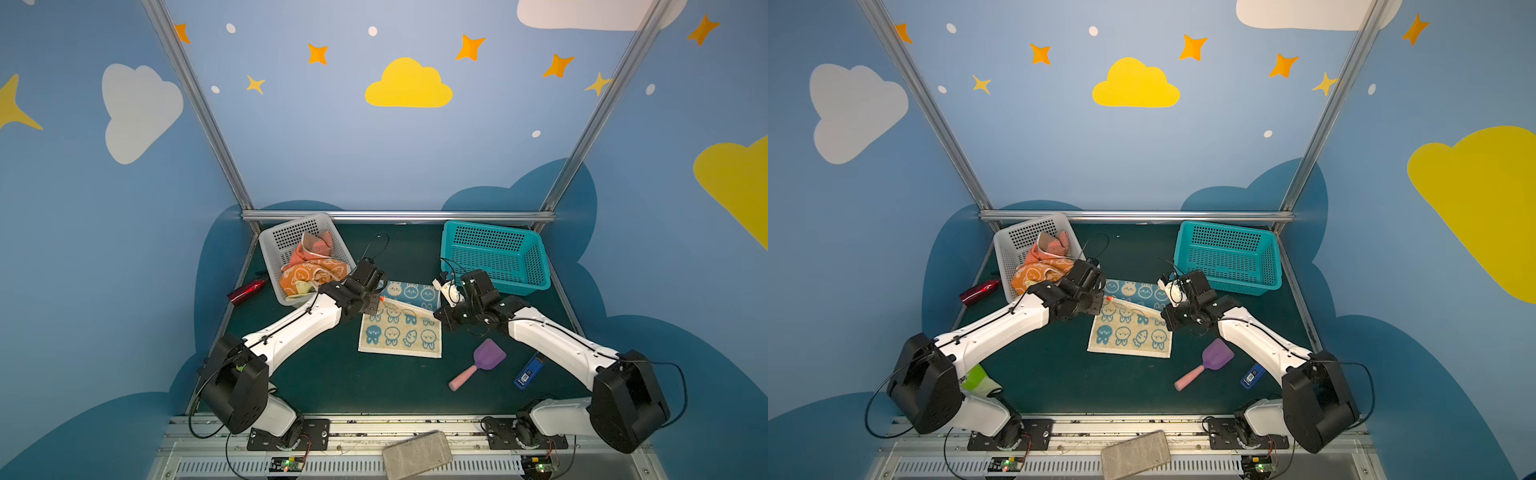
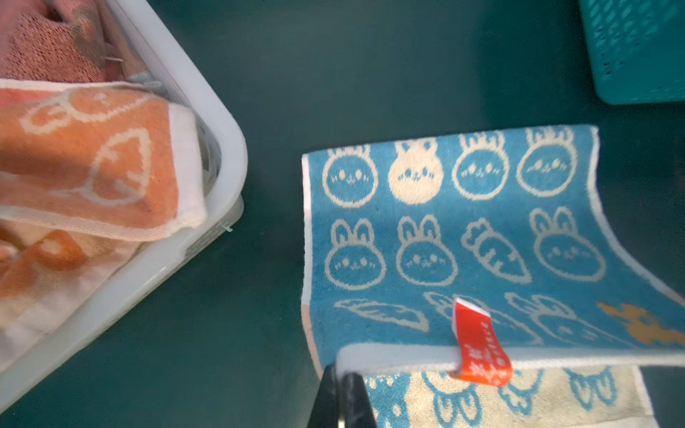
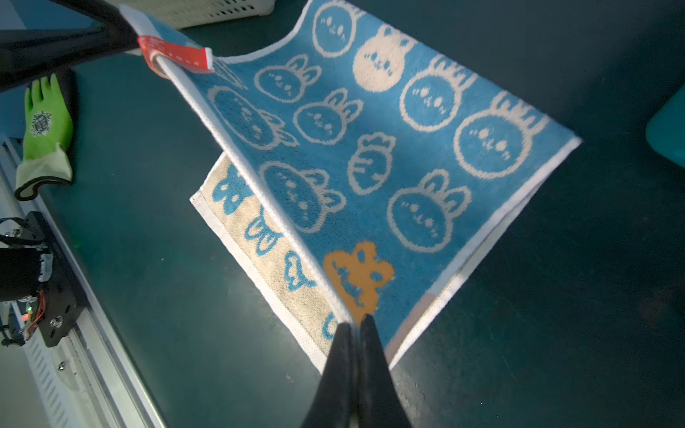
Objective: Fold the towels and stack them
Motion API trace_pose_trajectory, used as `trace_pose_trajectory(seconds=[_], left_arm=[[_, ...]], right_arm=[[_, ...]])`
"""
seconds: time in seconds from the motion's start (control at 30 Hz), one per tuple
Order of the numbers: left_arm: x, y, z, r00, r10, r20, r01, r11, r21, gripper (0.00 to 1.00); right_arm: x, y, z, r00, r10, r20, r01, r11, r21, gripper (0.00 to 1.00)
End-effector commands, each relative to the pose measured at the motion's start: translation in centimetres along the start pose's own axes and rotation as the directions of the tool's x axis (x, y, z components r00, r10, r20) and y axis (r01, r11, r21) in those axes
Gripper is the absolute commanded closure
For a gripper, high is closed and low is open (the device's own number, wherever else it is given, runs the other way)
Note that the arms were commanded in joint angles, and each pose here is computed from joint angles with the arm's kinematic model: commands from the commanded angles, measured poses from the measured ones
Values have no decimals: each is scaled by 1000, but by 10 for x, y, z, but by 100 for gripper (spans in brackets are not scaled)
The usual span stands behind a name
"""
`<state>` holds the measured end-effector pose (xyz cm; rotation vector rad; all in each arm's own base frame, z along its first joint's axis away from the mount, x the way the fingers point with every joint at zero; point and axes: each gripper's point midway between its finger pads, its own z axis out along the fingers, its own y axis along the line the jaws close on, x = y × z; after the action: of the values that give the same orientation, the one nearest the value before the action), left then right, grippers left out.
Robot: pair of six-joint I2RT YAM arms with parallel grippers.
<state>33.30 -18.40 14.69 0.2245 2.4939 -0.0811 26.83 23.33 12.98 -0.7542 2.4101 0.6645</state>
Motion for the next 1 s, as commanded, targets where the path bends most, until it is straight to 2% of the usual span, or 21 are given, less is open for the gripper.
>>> trace_pose_trajectory(seconds=[0.0, 0.2, 0.47, 0.53, 0.67, 0.73, 0.87, 0.97], left_arm=[[10, -1, -6, 1000, -10, -20, 11, 1000, 13, 96], [43, -16, 7, 996, -21, -89, 26, 998, 56, 96], [80, -22, 20, 984, 6, -181, -1, 1000, 29, 96], [92, -28, 22, 978, 29, -207, -18, 998, 54, 96], [115, -39, 21, 969, 51, -241, -28, 995, 98, 82], [124, -38, 19, 966, 52, -253, -28, 995, 99, 80], [137, -34, 9, 967, 37, -250, -10, 994, 107, 69], [146, -30, 1, 971, 21, -240, 6, 994, 111, 68]], right_arm=[[8, 1, -8, 1000, -3, -22, 4, 1000, 22, 100], [34, 3, 5, 998, 43, -56, -43, 999, 6, 100], [67, 9, 21, 989, 105, -106, -108, 994, -20, 100], [81, 12, 26, 984, 115, -139, -120, 992, -27, 100], [89, 15, 31, 977, 136, -166, -142, 990, -23, 100], [92, 18, 31, 972, 152, -182, -159, 987, -24, 93], [106, 23, 27, 959, 190, -211, -198, 980, -15, 73], [113, 29, 21, 956, 203, -213, -213, 977, -23, 69]])
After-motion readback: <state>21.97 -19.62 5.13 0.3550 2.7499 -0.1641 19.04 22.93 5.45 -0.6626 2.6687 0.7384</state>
